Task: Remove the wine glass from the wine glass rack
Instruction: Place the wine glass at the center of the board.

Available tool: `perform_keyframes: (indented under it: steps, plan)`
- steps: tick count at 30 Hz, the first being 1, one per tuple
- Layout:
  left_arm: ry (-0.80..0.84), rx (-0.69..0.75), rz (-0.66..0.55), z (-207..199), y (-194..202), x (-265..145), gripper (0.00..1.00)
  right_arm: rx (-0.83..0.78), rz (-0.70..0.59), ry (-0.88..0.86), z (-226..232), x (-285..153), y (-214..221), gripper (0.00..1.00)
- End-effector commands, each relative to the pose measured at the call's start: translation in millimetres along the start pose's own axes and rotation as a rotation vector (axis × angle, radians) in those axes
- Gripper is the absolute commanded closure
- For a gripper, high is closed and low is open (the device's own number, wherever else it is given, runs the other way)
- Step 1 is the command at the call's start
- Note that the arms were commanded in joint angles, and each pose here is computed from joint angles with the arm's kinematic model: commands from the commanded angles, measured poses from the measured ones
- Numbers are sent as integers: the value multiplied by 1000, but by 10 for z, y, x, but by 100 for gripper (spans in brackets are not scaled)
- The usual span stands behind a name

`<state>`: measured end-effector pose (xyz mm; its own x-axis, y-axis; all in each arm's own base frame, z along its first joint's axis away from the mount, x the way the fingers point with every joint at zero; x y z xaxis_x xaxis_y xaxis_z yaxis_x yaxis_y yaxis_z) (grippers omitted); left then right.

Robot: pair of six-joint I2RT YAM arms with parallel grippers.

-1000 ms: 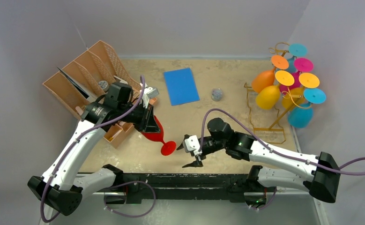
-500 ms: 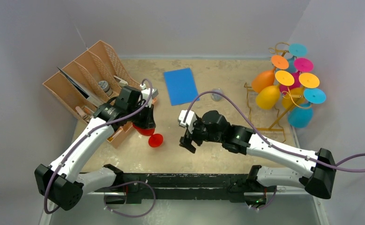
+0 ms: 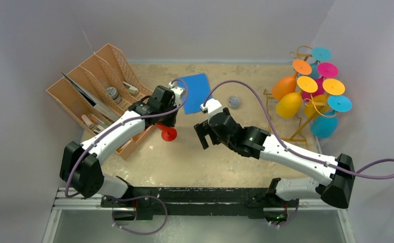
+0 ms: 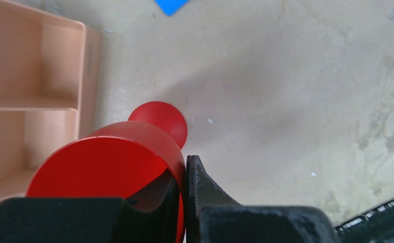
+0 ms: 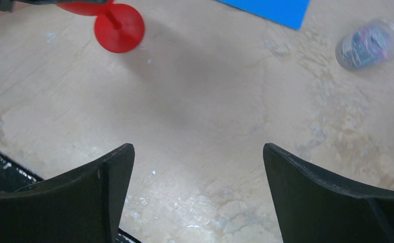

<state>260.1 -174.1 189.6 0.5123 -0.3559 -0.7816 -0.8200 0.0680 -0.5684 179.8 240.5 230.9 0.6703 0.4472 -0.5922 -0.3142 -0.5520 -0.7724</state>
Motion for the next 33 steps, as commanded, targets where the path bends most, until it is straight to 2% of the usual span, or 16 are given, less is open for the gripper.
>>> perform_keyframes:
  steps: [1, 7, 9, 11, 12, 15, 18, 23, 28, 33]
  plan:
    - [-61, 64, -147, 7, -355, -23, 100, 223, 44, 182, -180, -27, 1, 1]
    - [-62, 77, -91, 15, -280, 51, 100, 391, 193, 253, -357, 117, 193, 1]
    - [-42, 75, -66, -8, -261, 64, 96, 393, 226, 300, -418, 141, 241, 1]
    - [-46, 59, -39, -25, -263, 56, 83, 380, 243, 343, -466, 161, 265, 1]
    - [-52, 43, -21, -36, -267, 42, 72, 382, 257, 359, -496, 175, 274, 1]
    - [-69, 14, 8, -46, -279, 4, 49, 408, 295, 403, -614, 169, 264, 1]
    - [-53, 12, -13, -69, -312, -73, 34, 423, 308, 442, -721, 205, 242, 1]
    - [-41, 10, -51, -93, -367, -255, 22, 467, 342, 518, -945, 321, 217, 1]
    - [-15, 21, -100, -129, -432, -469, 17, 428, 389, 569, -1220, 588, 84, 1]
    - [5, 59, -221, -101, -464, -701, 15, 390, 479, 643, -1600, 1007, -3, 1]
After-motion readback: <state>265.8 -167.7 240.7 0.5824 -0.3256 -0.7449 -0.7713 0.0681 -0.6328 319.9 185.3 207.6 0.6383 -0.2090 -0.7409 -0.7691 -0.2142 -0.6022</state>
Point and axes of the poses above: each gripper's point midway between its finger pads, its own x axis out along the fingers, its own z axis along the line the jaws close on, y = z × x, the point moved 6 cm from there along -x, back along the fingers, and after that the axes turned 14 degrees about -x, right-handed, at the moved point
